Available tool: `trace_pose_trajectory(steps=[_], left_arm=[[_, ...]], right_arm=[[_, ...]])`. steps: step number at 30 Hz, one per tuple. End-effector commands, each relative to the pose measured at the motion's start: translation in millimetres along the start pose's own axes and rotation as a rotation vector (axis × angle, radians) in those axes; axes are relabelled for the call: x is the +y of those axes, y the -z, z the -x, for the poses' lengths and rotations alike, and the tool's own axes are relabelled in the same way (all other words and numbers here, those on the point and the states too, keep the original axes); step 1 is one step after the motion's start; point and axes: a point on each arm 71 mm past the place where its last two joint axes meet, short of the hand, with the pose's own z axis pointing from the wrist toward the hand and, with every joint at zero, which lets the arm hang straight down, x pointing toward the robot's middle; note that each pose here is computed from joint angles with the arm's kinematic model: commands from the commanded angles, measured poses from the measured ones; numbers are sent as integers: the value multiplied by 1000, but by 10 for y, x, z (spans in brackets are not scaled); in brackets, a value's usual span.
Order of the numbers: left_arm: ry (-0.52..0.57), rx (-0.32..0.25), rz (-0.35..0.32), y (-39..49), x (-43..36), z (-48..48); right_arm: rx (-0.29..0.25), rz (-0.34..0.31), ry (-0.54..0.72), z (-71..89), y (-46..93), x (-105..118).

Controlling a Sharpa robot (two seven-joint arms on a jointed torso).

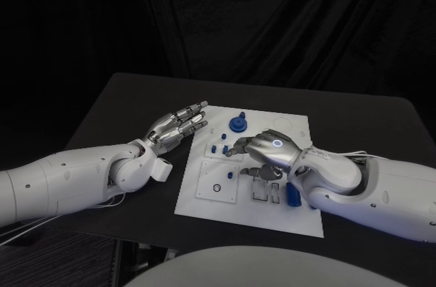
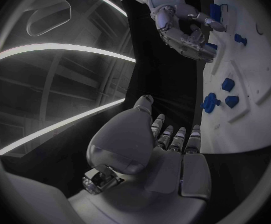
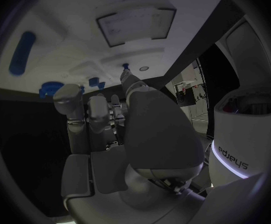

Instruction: Assemble the parts on the task board

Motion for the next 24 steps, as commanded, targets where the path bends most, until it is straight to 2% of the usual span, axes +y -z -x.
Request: trace_pose_trajectory(steps=[1, 3, 5, 9, 17, 24], left_arm=[[10, 4, -20, -1, -9, -12], [10, 3, -20, -1, -9, -15], [9, 2, -19, 1, -9, -16], [7, -2, -19, 6, -11, -16], [-5, -15, -25, 6, -15, -9], [-98, -10, -60, 5, -38, -14]], right_arm=[[-70, -46, -22, 193, 43, -91], [-51, -84, -10, 325, 105, -213], [-31, -111, -7, 387, 156, -292], [14, -160, -6, 442, 263, -417], [107, -277, -41, 382, 418, -670], [136, -324, -79, 272, 515, -787]])
